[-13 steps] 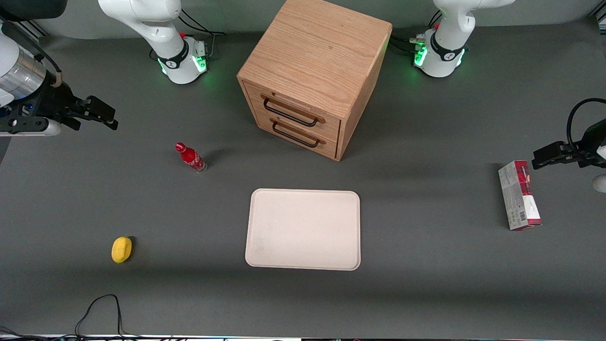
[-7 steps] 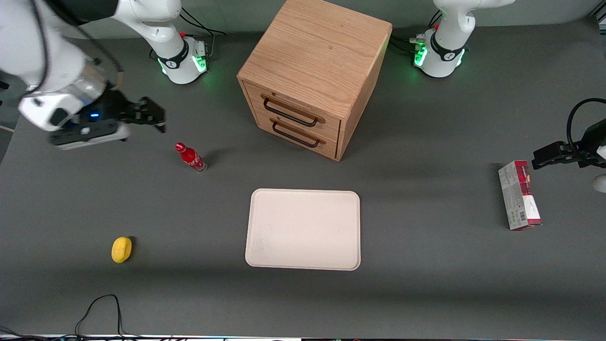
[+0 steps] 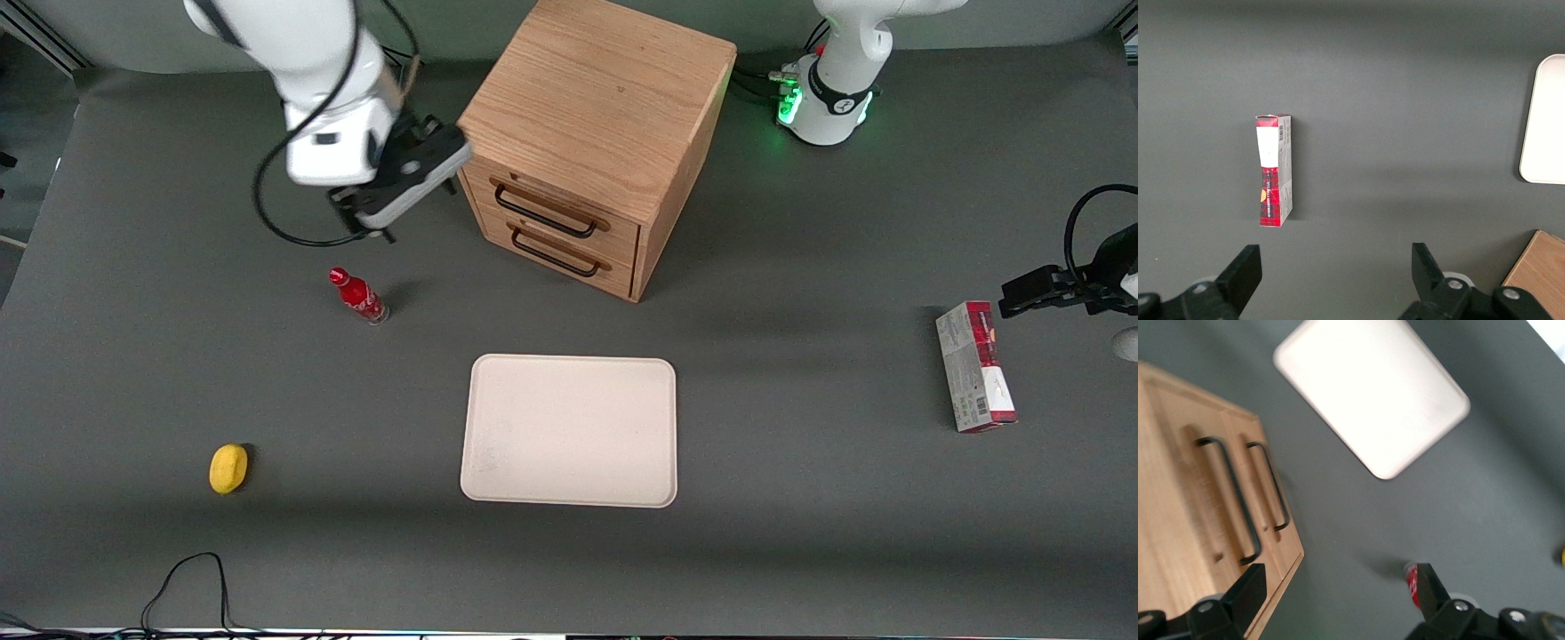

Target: Open upper drawer

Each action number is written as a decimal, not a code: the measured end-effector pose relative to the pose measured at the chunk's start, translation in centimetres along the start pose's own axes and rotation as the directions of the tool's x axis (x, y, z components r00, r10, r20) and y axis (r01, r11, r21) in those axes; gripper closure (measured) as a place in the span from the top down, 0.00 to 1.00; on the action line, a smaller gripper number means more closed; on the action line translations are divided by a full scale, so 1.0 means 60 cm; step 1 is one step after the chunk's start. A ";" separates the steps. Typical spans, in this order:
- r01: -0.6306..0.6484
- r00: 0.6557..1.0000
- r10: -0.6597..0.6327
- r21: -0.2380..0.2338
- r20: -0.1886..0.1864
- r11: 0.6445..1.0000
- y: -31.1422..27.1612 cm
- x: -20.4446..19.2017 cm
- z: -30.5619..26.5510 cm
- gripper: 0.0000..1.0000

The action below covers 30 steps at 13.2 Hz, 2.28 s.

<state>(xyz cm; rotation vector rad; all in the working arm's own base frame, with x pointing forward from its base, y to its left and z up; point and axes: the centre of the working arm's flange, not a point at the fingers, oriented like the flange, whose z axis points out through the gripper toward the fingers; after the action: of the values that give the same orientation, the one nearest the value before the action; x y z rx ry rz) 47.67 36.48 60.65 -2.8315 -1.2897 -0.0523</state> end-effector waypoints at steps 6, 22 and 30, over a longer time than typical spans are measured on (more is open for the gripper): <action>0.094 0.990 -0.124 0.333 0.070 0.938 -0.030 0.047 0.140 1.00; 0.139 0.971 -0.202 0.380 0.130 0.914 -0.051 0.073 0.368 1.00; 0.149 0.981 -0.181 0.312 0.075 0.938 0.050 0.094 0.362 1.00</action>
<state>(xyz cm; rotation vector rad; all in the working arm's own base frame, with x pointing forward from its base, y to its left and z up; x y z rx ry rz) 54.05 39.64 39.18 -2.4904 -1.4141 0.2700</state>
